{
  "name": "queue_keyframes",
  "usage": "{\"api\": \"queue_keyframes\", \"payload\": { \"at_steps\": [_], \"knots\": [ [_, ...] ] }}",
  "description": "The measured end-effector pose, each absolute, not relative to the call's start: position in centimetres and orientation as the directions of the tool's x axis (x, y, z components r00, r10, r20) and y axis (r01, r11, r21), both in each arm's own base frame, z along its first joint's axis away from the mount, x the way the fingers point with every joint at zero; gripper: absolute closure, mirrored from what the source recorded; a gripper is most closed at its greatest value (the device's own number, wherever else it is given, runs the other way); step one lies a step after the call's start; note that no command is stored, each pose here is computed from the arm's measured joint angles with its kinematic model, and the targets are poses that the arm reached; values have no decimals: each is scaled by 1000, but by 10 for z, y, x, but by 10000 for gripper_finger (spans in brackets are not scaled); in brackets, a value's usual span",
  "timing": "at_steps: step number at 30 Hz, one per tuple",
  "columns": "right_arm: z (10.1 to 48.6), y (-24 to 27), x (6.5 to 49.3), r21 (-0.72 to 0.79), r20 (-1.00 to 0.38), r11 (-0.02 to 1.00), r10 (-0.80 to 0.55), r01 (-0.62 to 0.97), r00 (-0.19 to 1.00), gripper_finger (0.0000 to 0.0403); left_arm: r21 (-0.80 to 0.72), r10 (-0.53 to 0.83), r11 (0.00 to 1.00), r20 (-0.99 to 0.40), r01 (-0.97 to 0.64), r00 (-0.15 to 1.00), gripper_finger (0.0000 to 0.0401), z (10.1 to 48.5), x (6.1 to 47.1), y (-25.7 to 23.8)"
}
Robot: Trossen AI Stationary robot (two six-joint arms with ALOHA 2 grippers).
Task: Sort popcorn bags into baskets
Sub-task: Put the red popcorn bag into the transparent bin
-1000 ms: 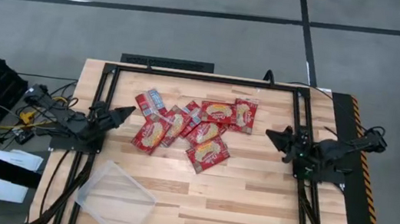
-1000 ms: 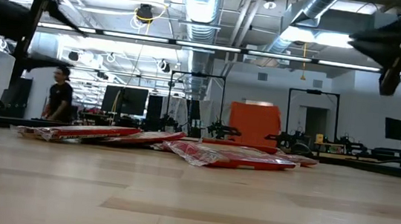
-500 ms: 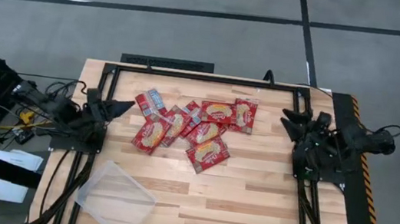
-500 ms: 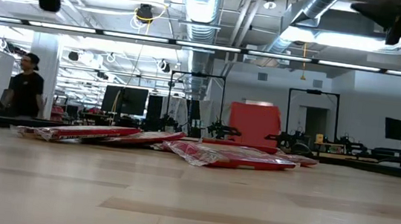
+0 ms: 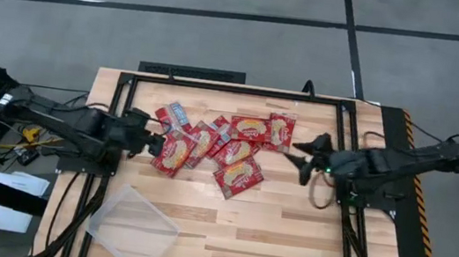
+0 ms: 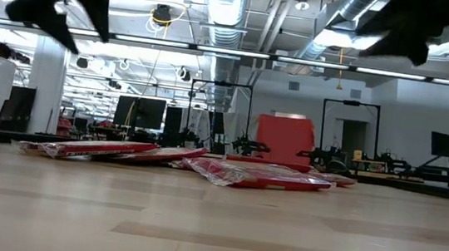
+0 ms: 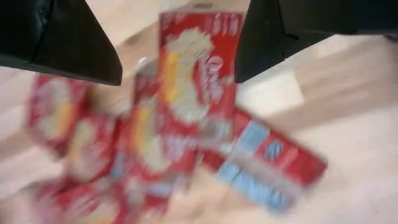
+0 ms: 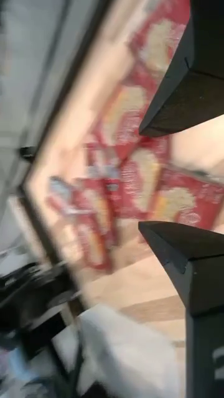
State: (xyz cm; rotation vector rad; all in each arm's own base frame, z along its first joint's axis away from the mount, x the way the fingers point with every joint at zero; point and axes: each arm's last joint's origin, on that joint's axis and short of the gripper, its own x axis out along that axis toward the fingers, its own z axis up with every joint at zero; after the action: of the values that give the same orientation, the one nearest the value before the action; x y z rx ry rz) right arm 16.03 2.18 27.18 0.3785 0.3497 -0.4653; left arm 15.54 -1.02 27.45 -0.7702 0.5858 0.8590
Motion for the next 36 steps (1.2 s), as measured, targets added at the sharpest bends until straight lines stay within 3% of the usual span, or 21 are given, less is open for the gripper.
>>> {"api": "queue_keyframes", "payload": {
  "at_steps": [8, 14, 19, 22, 27, 32, 36],
  "knots": [
    [245, 24, 192, 272, -551, 833, -277, 483, 787, 143, -319, 338, 407, -818, -856, 466, 101, 214, 161, 20],
    [238, 26, 206, 271, -555, 839, -265, 472, 789, 143, -476, 300, 407, -736, -779, 606, 101, 178, 158, 42],
    [235, 27, 213, 283, -545, 840, -257, 463, 798, 143, -456, 318, 352, -763, -818, 562, 101, 147, 147, 50],
    [233, 28, 216, 289, -550, 843, -241, 453, 800, 143, -436, 298, 335, -792, -835, 533, 101, 136, 142, 50],
    [231, 29, 220, 293, -546, 842, -241, 453, 802, 143, -587, 187, 393, -703, -708, 686, 101, 127, 149, 47],
    [228, 28, 224, 297, -542, 838, -246, 457, 803, 143, -611, 141, 358, -712, -706, 688, 102, 110, 145, 45],
    [227, 28, 225, 293, -547, 839, -246, 459, 800, 143, -631, 111, 357, -704, -689, 702, 131, 99, 144, 43]
  ]
}}
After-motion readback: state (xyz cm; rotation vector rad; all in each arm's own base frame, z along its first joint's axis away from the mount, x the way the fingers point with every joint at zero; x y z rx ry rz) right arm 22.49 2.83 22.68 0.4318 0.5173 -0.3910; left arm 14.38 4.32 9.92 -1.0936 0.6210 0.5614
